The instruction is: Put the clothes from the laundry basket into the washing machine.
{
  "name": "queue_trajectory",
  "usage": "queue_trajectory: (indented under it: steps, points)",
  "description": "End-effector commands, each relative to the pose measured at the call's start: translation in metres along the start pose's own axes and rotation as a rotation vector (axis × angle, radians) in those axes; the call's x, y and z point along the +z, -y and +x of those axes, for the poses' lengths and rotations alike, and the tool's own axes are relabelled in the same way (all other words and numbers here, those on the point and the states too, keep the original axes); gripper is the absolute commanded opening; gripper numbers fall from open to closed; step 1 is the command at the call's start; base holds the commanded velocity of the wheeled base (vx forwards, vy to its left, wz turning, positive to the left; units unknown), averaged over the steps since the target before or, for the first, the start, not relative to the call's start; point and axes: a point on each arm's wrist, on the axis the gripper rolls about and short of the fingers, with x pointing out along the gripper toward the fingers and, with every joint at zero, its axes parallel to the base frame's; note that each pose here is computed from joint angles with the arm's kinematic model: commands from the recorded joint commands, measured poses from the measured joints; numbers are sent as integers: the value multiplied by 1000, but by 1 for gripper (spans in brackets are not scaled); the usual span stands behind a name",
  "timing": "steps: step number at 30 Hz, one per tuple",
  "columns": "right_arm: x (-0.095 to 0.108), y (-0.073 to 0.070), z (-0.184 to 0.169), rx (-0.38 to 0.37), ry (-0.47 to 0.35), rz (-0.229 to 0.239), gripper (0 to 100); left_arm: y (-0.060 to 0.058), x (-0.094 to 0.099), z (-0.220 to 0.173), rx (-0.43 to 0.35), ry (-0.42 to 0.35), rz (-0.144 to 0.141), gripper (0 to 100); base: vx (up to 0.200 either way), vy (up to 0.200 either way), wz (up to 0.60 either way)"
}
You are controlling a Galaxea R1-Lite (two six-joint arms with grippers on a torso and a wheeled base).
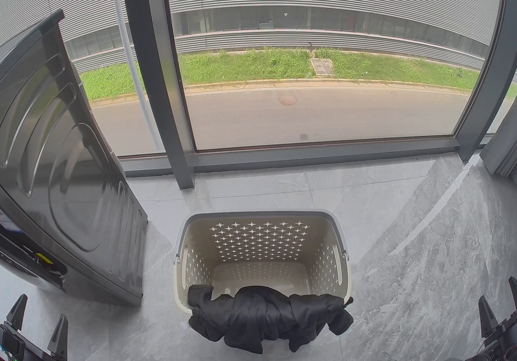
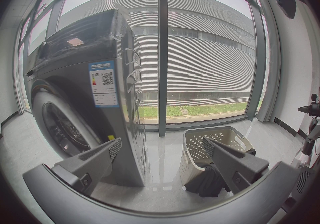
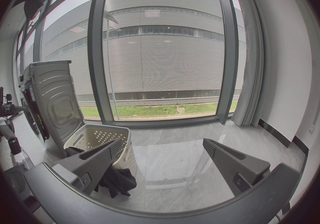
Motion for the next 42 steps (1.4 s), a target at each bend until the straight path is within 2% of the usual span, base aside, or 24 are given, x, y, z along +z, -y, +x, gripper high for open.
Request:
queue_trajectory:
  steps: [1, 7, 13, 42]
  points:
    - [-5, 0, 0, 0, -3, 0, 100, 0, -5, 0, 0, 0, 0, 100, -200, 0, 0]
    - [-5, 0, 0, 0, -3, 0, 100, 0, -5, 0, 2, 0, 0, 100, -200, 0, 0]
    - [-5, 0, 0, 0, -3, 0, 100, 0, -5, 0, 0, 0, 1, 100, 0, 0, 0]
    - [-5, 0, 0, 0, -3, 0, 100, 0, -5, 0, -1, 0, 0, 100, 0, 200, 0]
